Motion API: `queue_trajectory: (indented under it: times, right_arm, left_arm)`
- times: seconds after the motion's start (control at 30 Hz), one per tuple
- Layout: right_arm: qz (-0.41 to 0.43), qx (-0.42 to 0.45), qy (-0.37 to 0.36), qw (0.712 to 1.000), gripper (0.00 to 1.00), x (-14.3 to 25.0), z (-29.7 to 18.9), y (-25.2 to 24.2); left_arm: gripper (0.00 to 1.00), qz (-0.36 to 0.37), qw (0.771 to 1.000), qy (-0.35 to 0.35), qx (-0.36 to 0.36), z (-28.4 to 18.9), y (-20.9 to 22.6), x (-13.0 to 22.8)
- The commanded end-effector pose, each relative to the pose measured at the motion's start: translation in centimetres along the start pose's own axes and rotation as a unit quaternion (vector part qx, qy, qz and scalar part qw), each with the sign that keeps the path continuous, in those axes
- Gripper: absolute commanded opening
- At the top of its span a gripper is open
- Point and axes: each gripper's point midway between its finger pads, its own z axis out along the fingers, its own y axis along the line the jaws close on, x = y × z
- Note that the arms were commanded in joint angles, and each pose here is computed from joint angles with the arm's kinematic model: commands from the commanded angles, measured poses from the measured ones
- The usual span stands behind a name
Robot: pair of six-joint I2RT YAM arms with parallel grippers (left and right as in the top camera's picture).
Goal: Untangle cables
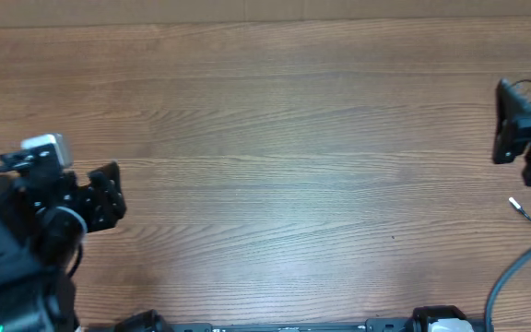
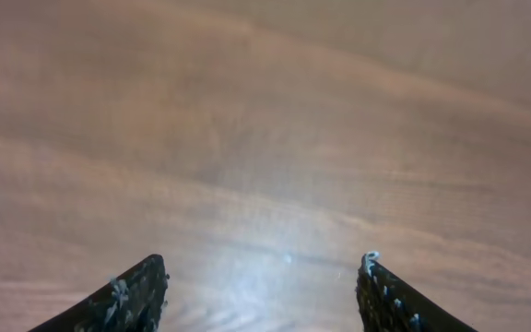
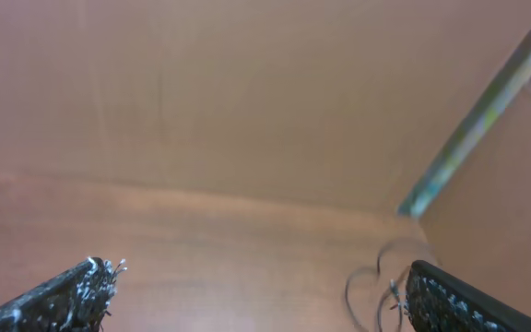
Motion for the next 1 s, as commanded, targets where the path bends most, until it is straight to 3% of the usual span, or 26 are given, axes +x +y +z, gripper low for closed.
queue_trajectory:
  times: [0.0, 0.07, 0.17, 0.47, 0.8, 0.97]
  right_arm:
    - [-0.008, 0.004, 0.046, 0.999, 1.00, 2.5, 2.1, 0.3]
    - [-0.010, 0.001, 0.067, 0.998, 1.00, 3.6, 3.1, 0.5]
    - [-0.015, -0.004, 0.104, 0.995, 1.00, 5.2, 4.4, 0.9]
    - [-0.025, -0.017, 0.196, 0.980, 1.00, 8.5, 8.4, 1.7]
    - [-0.033, -0.027, 0.268, 0.962, 1.00, 11.4, 13.5, 2.6]
    - [-0.036, -0.032, 0.301, 0.952, 1.00, 13.0, 15.7, 3.1]
  left_arm:
    - [0.68, -0.018, 1.000, 0.009, 0.001, 1.2, 0.0, 1.1]
    - [0.76, -0.013, 1.000, 0.010, 0.015, 1.5, -0.7, 1.1]
    - [1.00, -0.025, 0.999, 0.006, 0.039, 1.6, -1.5, 0.7]
    - [1.00, -0.247, 0.964, 0.035, 0.097, 1.8, -3.6, 0.5]
    - [1.00, -0.259, 0.961, 0.051, 0.086, 2.0, -3.4, 1.2]
    - [1.00, -0.255, 0.966, 0.028, 0.038, 2.3, -1.6, 0.8]
